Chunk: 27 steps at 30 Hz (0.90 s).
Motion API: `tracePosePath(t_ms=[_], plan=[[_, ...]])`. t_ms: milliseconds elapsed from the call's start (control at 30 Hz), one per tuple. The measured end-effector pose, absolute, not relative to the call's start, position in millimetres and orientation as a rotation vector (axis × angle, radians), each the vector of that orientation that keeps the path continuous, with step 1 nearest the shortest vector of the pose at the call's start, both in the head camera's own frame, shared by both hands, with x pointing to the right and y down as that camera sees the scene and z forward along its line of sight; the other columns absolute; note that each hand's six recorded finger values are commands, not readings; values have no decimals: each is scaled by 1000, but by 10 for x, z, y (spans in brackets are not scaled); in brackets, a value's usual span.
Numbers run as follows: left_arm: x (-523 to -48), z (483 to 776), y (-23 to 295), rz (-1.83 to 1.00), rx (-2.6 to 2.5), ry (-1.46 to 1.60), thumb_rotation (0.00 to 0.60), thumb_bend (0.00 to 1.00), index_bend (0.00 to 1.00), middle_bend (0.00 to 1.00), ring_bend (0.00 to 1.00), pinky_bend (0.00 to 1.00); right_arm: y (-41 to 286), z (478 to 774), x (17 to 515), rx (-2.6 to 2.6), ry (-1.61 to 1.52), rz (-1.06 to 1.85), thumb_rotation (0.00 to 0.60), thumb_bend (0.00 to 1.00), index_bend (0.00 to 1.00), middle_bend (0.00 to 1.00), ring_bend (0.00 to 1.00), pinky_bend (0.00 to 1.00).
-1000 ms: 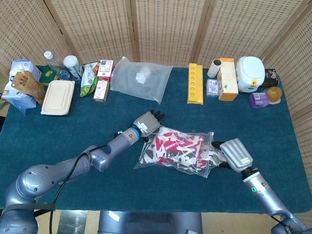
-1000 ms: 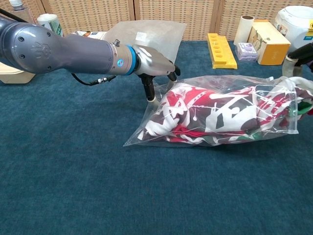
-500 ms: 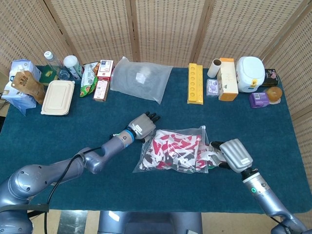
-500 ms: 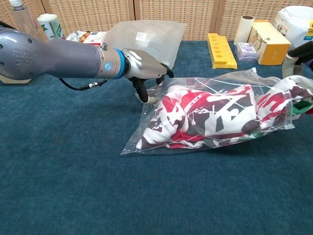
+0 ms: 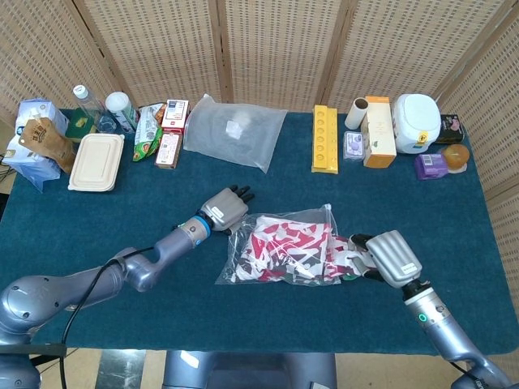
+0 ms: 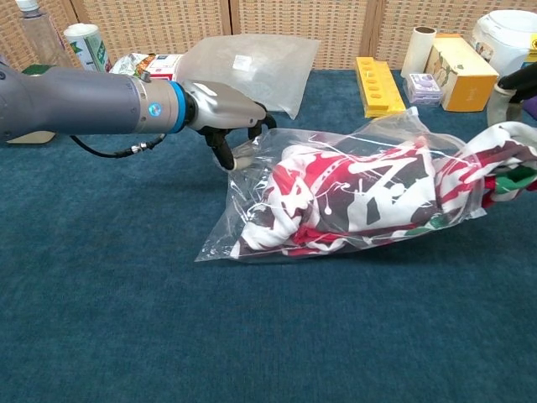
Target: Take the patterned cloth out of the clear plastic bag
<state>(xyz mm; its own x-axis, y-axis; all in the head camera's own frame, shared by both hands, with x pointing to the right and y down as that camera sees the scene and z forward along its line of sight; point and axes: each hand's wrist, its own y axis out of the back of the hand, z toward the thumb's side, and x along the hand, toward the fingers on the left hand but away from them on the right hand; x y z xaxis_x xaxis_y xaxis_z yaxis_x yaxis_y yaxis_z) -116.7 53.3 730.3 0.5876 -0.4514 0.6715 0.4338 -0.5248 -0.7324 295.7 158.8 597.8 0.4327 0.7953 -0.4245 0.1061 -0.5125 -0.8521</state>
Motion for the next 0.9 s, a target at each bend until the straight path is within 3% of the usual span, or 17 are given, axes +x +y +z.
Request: tracePosePath(t_ms=[500,900], plan=[[-1893,7036,528,-1114,-1839,112,600,497,745,128,0,155,1549,5878,3141,-1826,-814,1162,600,654,721,729,883,856],[-2759,6769,582,-1215,-1812,179,600,499,745,128,0,155,1463,5813,3274,-1780,-844,1185,600,653,722,732,884,859]])
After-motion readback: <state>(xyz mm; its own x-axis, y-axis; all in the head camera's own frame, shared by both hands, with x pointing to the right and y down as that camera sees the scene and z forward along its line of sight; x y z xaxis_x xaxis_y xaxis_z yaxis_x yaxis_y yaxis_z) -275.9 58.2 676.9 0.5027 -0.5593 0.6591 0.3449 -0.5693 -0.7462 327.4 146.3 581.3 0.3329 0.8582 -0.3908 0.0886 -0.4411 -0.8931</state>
